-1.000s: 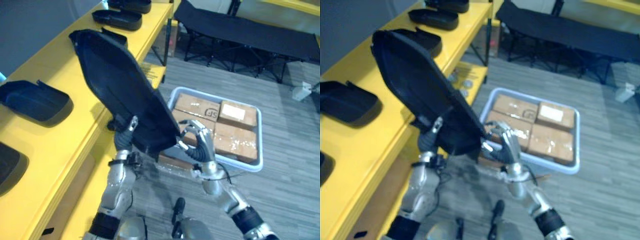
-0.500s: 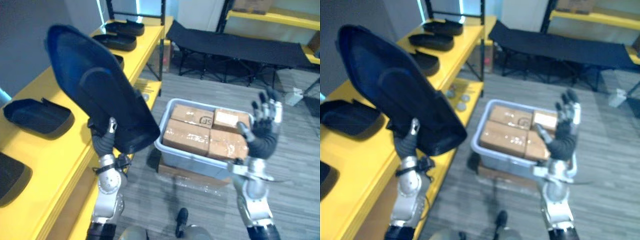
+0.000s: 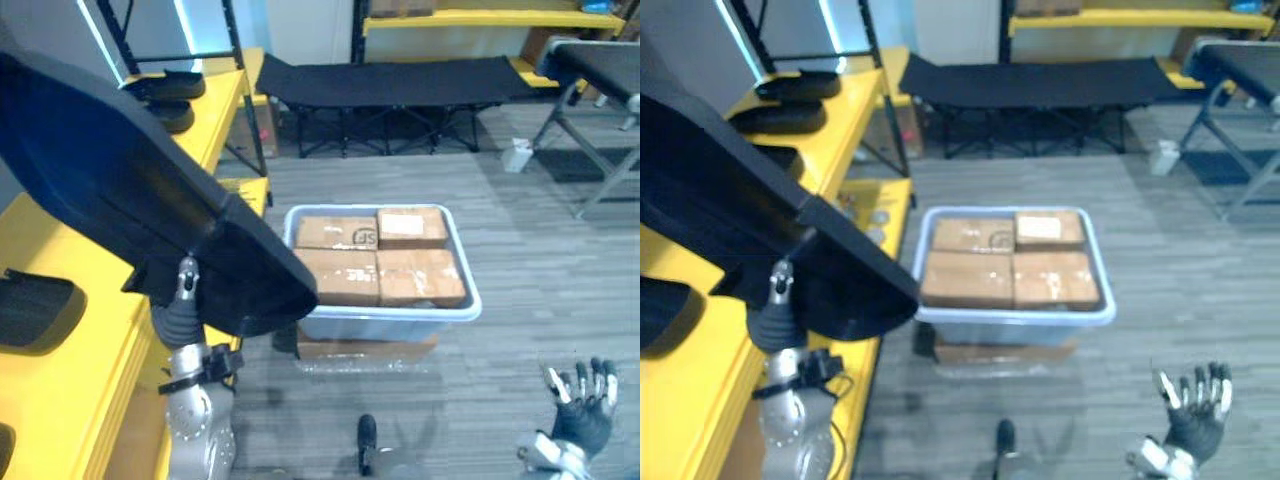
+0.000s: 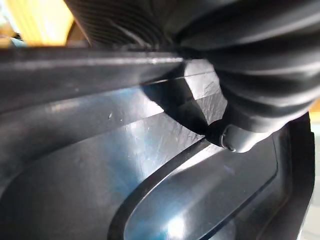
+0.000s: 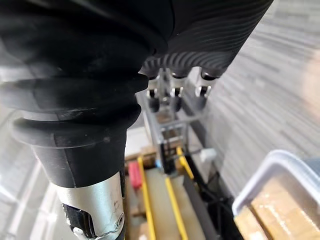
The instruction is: Walk over and take plastic housings, then place them on the shelf
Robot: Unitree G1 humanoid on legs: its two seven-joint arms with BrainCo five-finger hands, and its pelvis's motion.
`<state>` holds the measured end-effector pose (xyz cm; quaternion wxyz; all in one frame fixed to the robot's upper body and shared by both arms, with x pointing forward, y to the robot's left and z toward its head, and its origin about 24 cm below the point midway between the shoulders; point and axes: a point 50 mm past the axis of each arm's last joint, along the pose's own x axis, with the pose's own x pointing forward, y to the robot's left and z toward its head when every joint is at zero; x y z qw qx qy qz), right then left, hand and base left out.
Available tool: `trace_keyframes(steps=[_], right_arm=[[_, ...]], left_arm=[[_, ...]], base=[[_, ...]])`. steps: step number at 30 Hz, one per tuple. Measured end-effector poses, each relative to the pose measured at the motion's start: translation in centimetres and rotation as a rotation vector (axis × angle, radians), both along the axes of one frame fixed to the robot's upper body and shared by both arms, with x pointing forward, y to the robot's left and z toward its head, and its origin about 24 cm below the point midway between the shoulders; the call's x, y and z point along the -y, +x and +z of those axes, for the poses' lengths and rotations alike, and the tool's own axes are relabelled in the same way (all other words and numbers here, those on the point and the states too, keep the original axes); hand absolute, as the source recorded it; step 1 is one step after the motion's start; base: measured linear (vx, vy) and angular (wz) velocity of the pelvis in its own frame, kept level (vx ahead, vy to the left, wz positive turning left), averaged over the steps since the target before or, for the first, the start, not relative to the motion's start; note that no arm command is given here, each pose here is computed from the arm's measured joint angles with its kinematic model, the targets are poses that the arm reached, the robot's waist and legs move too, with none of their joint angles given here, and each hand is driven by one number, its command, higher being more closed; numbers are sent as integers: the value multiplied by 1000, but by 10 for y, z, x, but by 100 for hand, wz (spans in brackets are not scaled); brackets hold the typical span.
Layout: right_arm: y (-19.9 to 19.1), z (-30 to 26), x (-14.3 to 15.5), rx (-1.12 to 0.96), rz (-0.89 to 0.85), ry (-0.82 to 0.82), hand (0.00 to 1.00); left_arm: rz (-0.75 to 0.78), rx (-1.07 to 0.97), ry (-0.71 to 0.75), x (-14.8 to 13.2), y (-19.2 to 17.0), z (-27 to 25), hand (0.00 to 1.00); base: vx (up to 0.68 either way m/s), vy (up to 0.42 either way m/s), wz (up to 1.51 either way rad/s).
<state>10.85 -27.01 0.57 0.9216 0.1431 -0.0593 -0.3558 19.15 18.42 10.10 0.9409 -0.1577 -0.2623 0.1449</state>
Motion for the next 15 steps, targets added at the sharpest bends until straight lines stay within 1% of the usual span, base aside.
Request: trace_keyframes(steps=[3,6,8,9,11,12,13,14,15], right_arm=[[12,5,-3,42,53,-20,0],[31,13,-10,100,156,-37,0],[49,18,-24,141,259,-35,0],[58,20,-35,160,322,-30,0],[86,25,-73,185,507,-31,0],[93,27,-83,184,558,-39,0],[104,29,-101,186,639,-51,0],[111,33,-115,190,694,-74,0],[115,35,-122,195,719,-85,0]], left_arm=[[73,-7,6,-9,-2,0,100],[212,-30,56,-20,-5,2,100],[330,-72,90,-32,-11,0,100],[390,-93,102,-39,-16,0,100],[557,-137,101,-62,-38,-1,100],[607,-152,100,-68,-45,-1,100],[697,-171,90,-78,-59,-2,100],[770,-197,82,-85,-74,-5,100],[808,-209,80,-88,-81,-6,100]], base=[[-14,38,6],[-8,40,31],[-4,50,80],[-3,42,92],[7,32,98],[30,25,94],[43,28,88],[54,25,87],[78,28,87]])
